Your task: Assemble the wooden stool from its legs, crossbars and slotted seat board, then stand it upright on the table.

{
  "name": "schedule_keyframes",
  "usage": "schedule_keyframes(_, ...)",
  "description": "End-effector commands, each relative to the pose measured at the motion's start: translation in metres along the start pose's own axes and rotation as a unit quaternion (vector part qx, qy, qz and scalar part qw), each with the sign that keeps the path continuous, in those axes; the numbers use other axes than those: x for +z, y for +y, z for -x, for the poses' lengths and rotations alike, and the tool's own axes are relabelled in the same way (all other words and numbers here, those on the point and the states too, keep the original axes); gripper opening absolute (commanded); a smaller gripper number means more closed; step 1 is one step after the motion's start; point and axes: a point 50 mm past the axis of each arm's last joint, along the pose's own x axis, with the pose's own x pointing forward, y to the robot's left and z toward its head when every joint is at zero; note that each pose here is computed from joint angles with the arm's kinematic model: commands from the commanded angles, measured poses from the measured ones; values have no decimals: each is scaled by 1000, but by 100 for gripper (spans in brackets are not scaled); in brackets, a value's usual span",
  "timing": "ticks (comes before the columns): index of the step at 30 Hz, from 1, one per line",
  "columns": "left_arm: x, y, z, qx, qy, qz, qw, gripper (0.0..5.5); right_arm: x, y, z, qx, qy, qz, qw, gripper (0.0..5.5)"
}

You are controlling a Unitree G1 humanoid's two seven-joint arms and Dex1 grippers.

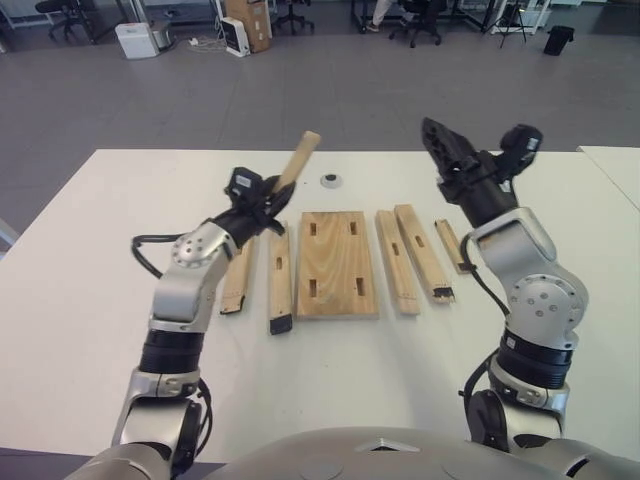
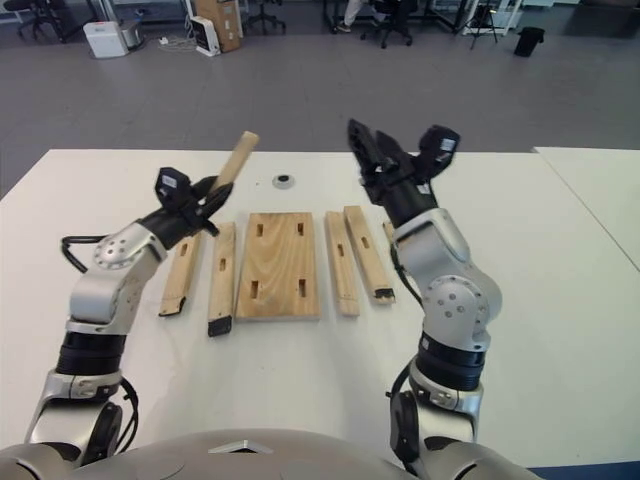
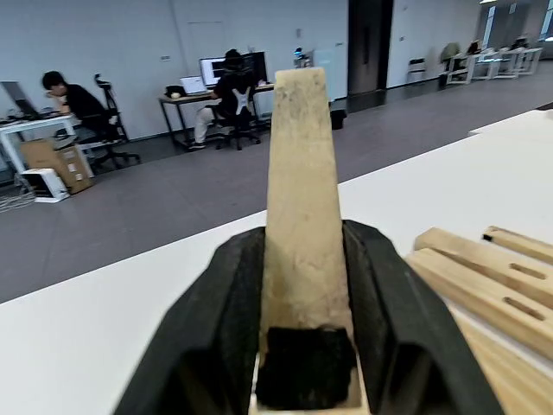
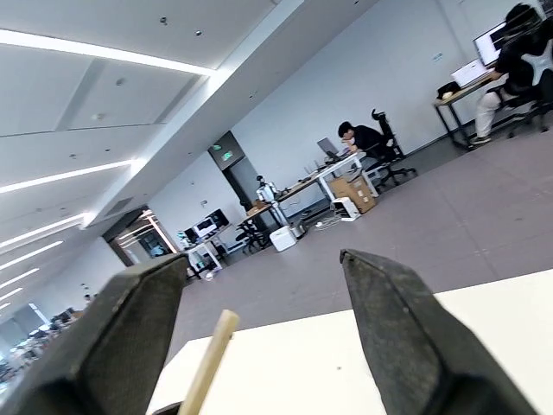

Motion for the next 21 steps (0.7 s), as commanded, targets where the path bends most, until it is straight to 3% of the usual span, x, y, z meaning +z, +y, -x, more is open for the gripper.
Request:
schedule_keyframes(1, 18, -29, -8, -75, -65, 8, 995, 128, -10, 11, -8, 21, 21, -64, 997, 329)
schedule_keyframes(9, 21, -59, -9, -144, -101, 37, 984, 128, -17, 8, -9, 9, 47, -136, 990, 329)
schedule_keyframes(21, 17, -62, -17, -158, -92, -6, 983, 128, -23, -1, -7, -24, 81, -143, 986, 114)
